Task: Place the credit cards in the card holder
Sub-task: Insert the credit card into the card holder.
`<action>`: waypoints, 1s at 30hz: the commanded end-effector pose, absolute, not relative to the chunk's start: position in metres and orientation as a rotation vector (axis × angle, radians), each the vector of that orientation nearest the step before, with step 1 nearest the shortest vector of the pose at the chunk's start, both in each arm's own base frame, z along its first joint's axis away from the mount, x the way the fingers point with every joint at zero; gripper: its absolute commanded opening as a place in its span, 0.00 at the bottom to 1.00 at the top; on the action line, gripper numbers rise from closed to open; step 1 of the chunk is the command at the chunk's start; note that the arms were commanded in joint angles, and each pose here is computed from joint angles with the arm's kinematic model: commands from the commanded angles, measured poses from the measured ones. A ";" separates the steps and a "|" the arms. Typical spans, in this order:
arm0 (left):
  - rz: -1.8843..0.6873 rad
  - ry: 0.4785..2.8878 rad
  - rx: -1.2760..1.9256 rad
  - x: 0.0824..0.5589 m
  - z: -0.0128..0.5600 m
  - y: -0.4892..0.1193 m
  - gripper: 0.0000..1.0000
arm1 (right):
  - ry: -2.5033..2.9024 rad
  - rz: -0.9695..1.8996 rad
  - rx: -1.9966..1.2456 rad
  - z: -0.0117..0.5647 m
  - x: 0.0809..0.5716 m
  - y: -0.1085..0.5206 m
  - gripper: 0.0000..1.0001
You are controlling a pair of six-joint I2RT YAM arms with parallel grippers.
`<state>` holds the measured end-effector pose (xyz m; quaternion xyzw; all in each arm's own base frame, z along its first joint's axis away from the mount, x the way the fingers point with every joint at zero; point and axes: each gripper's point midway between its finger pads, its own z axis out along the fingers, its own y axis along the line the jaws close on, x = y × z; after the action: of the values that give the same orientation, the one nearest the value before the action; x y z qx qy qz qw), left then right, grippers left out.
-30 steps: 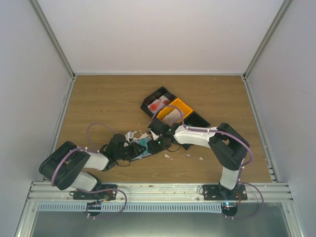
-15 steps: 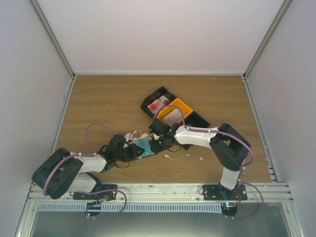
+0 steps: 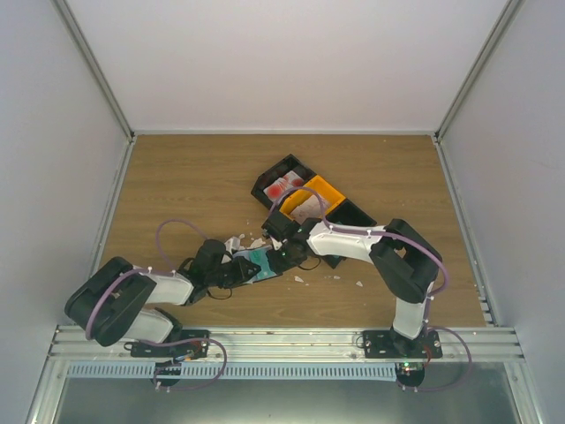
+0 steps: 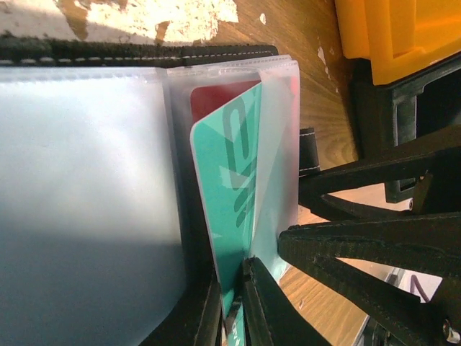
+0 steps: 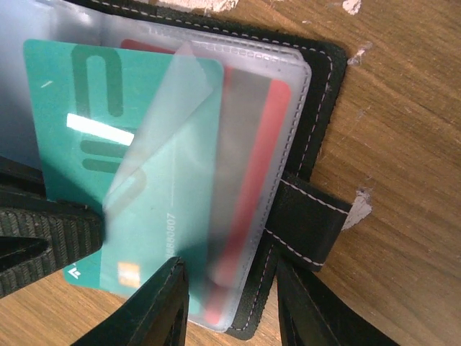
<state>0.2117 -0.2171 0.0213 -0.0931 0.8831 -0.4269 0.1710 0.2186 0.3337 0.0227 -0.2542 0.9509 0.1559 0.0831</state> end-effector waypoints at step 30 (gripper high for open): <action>-1.003 2.651 -0.194 0.207 0.013 -0.206 0.10 | 2.831 0.591 -0.647 0.029 0.225 0.331 0.44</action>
<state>0.2044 -0.2083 0.0212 -0.0787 0.9124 -0.3725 0.1500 0.2235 0.3266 0.0250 -0.2219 0.9550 0.1769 0.0866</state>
